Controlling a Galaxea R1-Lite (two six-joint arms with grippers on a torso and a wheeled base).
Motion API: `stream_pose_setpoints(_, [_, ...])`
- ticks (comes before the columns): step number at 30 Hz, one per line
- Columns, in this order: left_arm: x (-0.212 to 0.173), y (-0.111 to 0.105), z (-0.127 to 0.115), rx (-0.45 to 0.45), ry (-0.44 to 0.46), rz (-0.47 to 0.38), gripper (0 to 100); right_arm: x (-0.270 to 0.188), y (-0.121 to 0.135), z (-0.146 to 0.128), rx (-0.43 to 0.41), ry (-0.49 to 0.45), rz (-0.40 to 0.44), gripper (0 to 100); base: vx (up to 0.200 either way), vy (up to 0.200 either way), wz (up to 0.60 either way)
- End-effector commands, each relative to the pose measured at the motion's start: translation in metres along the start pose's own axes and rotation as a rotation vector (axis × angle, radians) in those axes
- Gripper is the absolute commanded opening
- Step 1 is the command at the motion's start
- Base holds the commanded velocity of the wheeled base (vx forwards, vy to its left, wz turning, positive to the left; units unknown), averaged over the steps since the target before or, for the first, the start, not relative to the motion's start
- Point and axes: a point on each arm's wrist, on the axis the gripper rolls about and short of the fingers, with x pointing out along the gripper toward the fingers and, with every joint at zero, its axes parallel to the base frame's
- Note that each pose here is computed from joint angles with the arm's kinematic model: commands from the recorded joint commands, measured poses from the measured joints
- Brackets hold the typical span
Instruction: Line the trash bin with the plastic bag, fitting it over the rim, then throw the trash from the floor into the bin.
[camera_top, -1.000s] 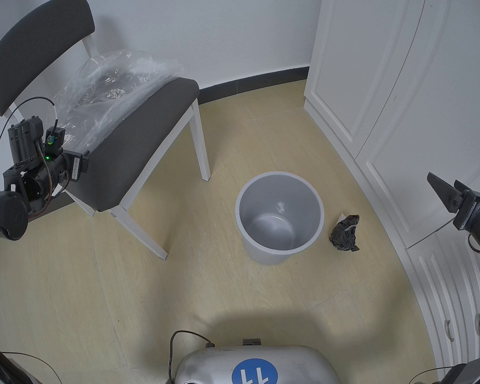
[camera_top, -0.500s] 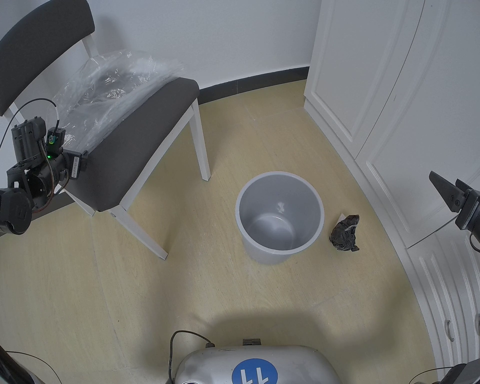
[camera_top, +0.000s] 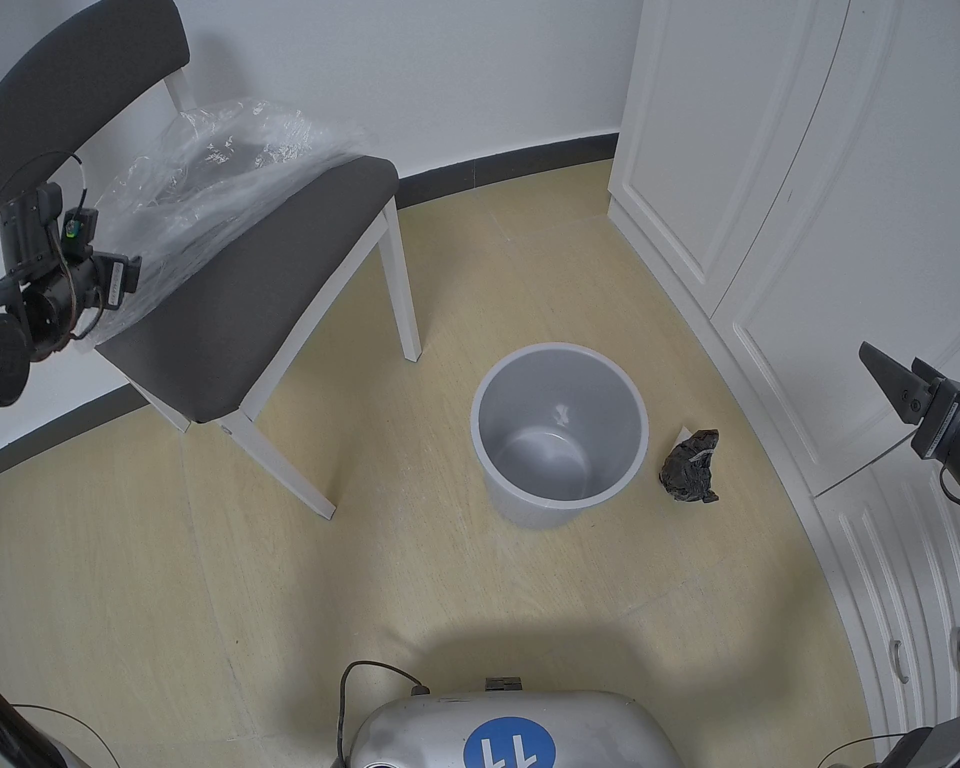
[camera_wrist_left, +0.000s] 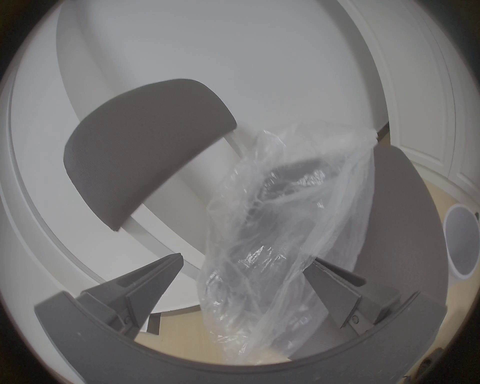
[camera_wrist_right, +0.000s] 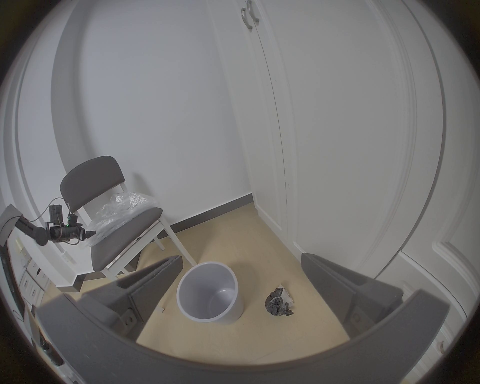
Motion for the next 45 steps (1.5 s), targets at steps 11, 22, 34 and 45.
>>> stream_pose_setpoints(11, [-0.007, 0.005, -0.010, -0.064, 0.035, -0.019, 100, -0.002, -0.001, 0.001, 0.002, -0.006, 0.015, 100, 0.000, 0.000, 0.00])
stream_pose_setpoints(22, [-0.009, -0.004, -0.031, -0.056, 0.080, -0.072, 100, -0.003, -0.001, 0.001, 0.001, -0.003, 0.016, 100, 0.000, 0.000, 0.00])
stream_pose_setpoints(34, [-0.003, -0.004, -0.035, -0.052, 0.088, -0.080, 100, -0.004, -0.001, 0.001, 0.002, -0.008, 0.017, 100, 0.000, 0.000, 0.00])
stream_pose_setpoints(45, [0.008, -0.006, -0.035, -0.054, 0.090, -0.071, 100, -0.006, -0.001, 0.004, 0.005, -0.020, 0.024, 100, 0.000, 0.000, 0.00])
